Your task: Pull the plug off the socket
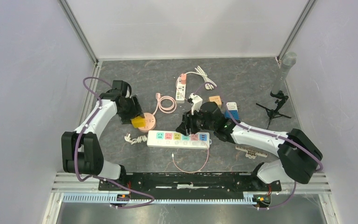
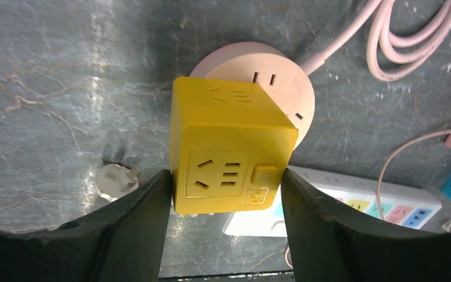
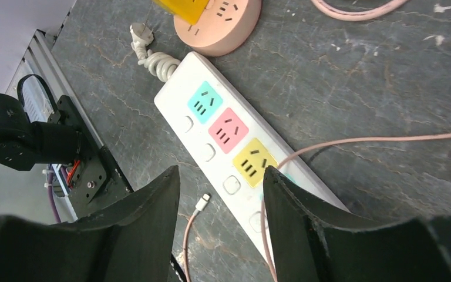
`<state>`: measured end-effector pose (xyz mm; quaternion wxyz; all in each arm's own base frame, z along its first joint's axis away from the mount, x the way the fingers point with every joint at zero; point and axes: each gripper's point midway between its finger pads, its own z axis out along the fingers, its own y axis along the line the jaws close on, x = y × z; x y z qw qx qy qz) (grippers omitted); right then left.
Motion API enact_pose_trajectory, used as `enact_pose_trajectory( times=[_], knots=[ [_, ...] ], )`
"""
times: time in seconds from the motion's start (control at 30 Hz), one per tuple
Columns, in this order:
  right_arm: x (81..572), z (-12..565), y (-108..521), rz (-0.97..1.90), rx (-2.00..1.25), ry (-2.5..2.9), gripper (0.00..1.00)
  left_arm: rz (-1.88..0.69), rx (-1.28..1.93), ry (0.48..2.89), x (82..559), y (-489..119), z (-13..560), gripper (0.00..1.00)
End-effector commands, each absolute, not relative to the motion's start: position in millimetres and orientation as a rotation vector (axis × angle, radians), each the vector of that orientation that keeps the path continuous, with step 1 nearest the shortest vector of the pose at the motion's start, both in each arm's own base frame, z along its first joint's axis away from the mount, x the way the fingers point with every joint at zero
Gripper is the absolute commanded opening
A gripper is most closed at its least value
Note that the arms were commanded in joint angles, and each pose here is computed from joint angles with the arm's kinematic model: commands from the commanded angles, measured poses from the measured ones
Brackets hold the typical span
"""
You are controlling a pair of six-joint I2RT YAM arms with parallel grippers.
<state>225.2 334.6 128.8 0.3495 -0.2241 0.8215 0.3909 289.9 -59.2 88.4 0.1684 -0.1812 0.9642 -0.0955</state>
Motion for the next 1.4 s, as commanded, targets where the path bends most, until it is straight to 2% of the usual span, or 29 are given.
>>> enact_pose_trajectory(
  times=[0.0, 0.13, 0.37, 0.47, 0.87, 1.07, 1.3, 1.37],
  knots=[
    [233, 149, 366, 1.046, -0.554, 2.073, 0.58, -0.447, -0.465, 2.694, 282, -88, 106, 0.61],
    [232, 146, 383, 1.041, -0.543, 2.079, 0.59, -0.449, -0.546, 2.642, 279, -87, 107, 0.62],
    [255, 139, 412, 1.002, -0.559, 2.041, 0.59, -0.418, -0.619, 2.576, 287, -83, 105, 0.82],
    [270, 128, 418, 0.941, -0.547, 2.048, 0.63, -0.381, -0.636, 2.573, 288, -79, 101, 0.86],
    [292, 79, 457, 0.905, -0.619, 2.14, 0.62, -0.288, -0.619, 2.653, 270, -71, 82, 0.7],
    [295, 63, 470, 0.921, -0.649, 2.164, 0.53, -0.331, -0.595, 2.652, 267, -76, 87, 0.65],
    [297, 39, 469, 0.897, -0.62, 2.198, 0.48, -0.35, -0.561, 2.661, 265, -79, 88, 0.64],
    [300, 29, 466, 0.835, -0.63, 2.236, 0.44, -0.317, -0.552, 2.677, 263, -75, 87, 0.72]
  ],
)
